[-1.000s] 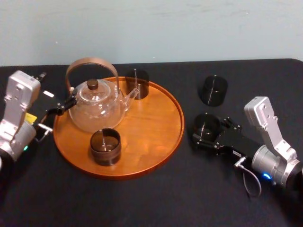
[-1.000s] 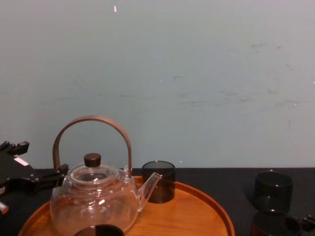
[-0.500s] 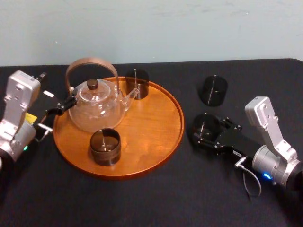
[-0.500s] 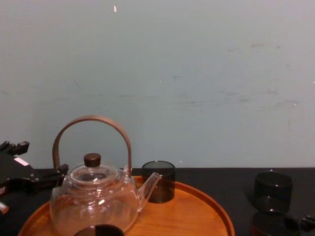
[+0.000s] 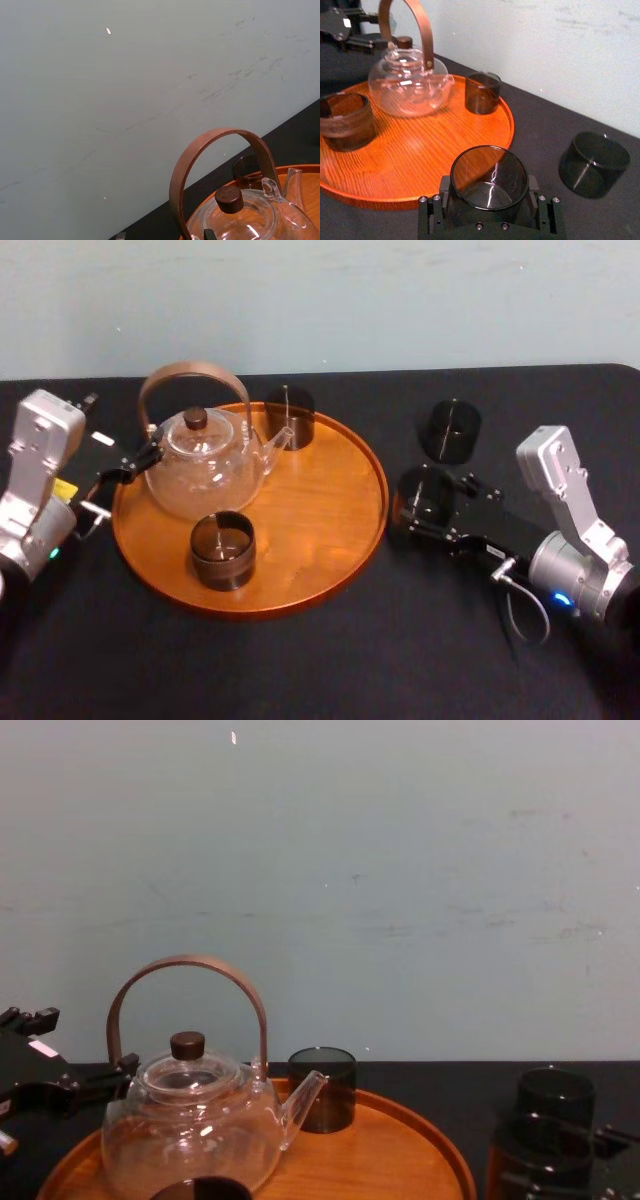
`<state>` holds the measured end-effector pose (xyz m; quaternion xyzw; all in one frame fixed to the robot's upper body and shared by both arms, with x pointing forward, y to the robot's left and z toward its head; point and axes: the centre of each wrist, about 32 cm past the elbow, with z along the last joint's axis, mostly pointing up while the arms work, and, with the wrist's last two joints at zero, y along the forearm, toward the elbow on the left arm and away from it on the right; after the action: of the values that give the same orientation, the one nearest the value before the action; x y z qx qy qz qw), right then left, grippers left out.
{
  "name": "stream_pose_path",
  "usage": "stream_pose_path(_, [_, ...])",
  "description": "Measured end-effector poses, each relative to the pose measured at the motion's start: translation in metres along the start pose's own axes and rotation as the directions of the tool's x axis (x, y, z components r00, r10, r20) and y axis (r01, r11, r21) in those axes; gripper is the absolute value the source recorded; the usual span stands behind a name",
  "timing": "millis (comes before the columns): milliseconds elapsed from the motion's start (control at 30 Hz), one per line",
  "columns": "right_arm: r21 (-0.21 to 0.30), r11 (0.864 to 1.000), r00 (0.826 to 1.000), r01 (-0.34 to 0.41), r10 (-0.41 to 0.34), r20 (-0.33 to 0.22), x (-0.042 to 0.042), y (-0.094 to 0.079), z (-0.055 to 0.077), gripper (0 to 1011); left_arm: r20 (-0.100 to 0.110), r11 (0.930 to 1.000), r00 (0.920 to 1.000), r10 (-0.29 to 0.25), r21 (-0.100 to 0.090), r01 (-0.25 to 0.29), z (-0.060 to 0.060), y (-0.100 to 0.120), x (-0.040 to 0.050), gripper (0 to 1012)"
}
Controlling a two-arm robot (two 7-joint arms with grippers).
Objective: Pick up the glass from the table and place it on the tray.
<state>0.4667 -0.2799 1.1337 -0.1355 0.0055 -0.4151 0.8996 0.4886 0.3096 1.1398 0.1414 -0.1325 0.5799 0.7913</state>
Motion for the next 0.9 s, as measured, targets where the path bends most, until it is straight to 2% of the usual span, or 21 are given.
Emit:
stream_pose_path(333, [0.023, 0.999, 0.999, -0.035, 0.034, 0.028, -0.0083, 0.012, 0.020, 902, 0.000, 1.0000, 1.0000, 0.000, 0.000, 0.000, 0.000, 0.000, 0.0000, 1010])
stream_pose_path(467, [0.023, 0.998, 0.998, -0.056, 0.055, 0.044, -0.0150, 0.022, 0.027, 902, 0.000, 1.0000, 1.0000, 0.000, 0.000, 0.000, 0.000, 0.000, 0.0000, 1010])
stream_pose_path(900, [0.007, 0.993, 0.990, -0.118, 0.117, 0.075, -0.0366, 0.055, 0.037, 902, 0.000, 1.0000, 1.0000, 0.000, 0.000, 0.000, 0.000, 0.000, 0.0000, 1010])
